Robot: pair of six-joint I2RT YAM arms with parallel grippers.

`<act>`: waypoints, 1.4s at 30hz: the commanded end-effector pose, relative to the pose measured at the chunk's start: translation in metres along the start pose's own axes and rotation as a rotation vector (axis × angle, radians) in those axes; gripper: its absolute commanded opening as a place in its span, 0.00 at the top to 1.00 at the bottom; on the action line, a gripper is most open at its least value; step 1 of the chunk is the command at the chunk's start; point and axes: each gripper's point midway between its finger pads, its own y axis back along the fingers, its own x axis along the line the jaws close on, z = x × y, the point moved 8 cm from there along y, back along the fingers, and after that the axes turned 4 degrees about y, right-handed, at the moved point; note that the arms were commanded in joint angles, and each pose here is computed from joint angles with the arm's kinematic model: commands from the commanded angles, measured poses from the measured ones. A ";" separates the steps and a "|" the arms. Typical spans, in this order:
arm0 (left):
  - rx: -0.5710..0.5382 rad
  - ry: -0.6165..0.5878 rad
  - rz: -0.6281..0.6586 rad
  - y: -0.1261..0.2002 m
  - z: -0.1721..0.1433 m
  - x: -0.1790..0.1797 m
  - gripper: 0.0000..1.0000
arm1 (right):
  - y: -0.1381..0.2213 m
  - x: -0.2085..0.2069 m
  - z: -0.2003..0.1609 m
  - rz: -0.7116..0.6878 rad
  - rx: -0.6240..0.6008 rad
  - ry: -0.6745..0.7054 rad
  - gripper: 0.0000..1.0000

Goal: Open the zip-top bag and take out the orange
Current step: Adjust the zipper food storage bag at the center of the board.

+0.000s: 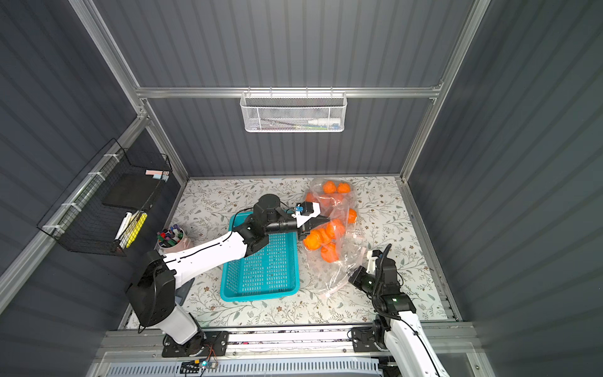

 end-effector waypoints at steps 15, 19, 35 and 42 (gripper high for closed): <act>0.081 0.175 0.255 -0.032 -0.052 0.034 1.00 | 0.002 -0.016 -0.001 -0.127 -0.058 -0.066 1.00; 0.204 0.232 0.279 -0.054 -0.090 0.044 1.00 | 0.002 -0.017 -0.002 -0.144 -0.050 -0.072 1.00; 0.419 0.420 0.282 -0.056 -0.024 0.055 0.37 | -0.003 -0.018 -0.002 -0.154 -0.013 -0.091 1.00; 0.438 0.520 -0.005 -0.094 -0.062 0.012 0.56 | -0.003 -0.017 -0.003 -0.149 0.002 -0.087 1.00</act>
